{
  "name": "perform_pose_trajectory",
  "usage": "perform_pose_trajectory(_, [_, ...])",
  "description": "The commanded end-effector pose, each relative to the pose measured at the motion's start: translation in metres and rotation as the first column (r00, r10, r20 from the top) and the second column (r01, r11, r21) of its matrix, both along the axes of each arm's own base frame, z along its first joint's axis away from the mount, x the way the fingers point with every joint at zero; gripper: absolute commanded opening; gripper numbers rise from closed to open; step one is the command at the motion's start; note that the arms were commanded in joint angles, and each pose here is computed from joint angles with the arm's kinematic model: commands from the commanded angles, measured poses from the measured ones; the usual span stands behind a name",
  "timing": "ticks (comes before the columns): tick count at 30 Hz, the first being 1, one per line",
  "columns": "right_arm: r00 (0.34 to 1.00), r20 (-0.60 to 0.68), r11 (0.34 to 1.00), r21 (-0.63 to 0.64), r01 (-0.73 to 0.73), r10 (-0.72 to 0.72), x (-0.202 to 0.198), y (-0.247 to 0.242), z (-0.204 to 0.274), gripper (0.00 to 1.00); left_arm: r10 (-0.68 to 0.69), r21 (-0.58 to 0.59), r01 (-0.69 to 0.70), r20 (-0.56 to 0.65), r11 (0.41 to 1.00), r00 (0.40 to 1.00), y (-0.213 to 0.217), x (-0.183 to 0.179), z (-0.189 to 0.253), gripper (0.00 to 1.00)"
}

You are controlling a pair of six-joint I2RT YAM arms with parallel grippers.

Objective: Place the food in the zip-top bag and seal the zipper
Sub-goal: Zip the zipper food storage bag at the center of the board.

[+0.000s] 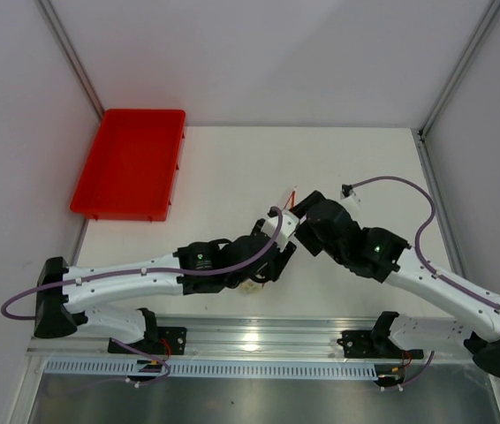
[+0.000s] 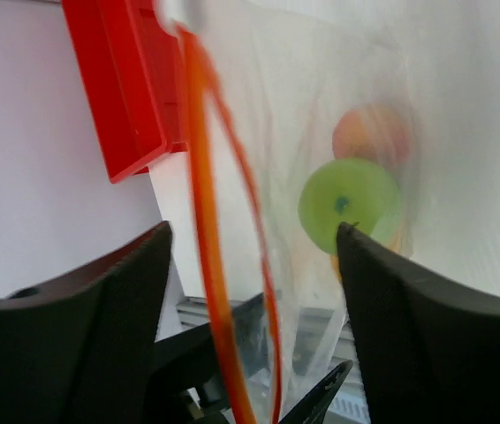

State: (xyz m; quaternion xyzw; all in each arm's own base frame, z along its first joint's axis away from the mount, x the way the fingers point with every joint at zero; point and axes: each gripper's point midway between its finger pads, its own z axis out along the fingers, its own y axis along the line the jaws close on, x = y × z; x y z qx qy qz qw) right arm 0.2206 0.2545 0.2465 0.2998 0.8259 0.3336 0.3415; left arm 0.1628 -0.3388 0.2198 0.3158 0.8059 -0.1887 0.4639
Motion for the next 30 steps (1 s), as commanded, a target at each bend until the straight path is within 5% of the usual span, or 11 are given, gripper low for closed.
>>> perform_pose_trajectory(1, [0.992,0.125,0.999,-0.032,-0.010,0.014,0.014,-0.012,0.039,0.79,-0.028,-0.054,0.027,-0.025,0.998,0.999,0.001,-0.005,0.002,0.56])
perform_pose_trajectory(7, [0.974,0.226,0.992,-0.118,0.036,-0.008,0.038,-0.064,0.063,0.84,-0.005,-0.084,0.003,-0.021,0.996,1.000,0.012,0.001,0.012,0.44])
perform_pose_trajectory(15, [0.883,0.276,0.892,-0.362,-0.271,0.379,0.048,-0.075,0.038,0.82,-0.020,-0.113,0.015,-0.046,0.993,0.999,0.025,0.007,0.020,0.01])
perform_pose_trajectory(30, [0.592,0.445,0.723,-0.566,-0.396,0.672,0.018,-0.069,0.037,0.75,-0.194,-0.224,0.156,-0.156,0.962,0.968,0.059,0.001,0.025,0.01])
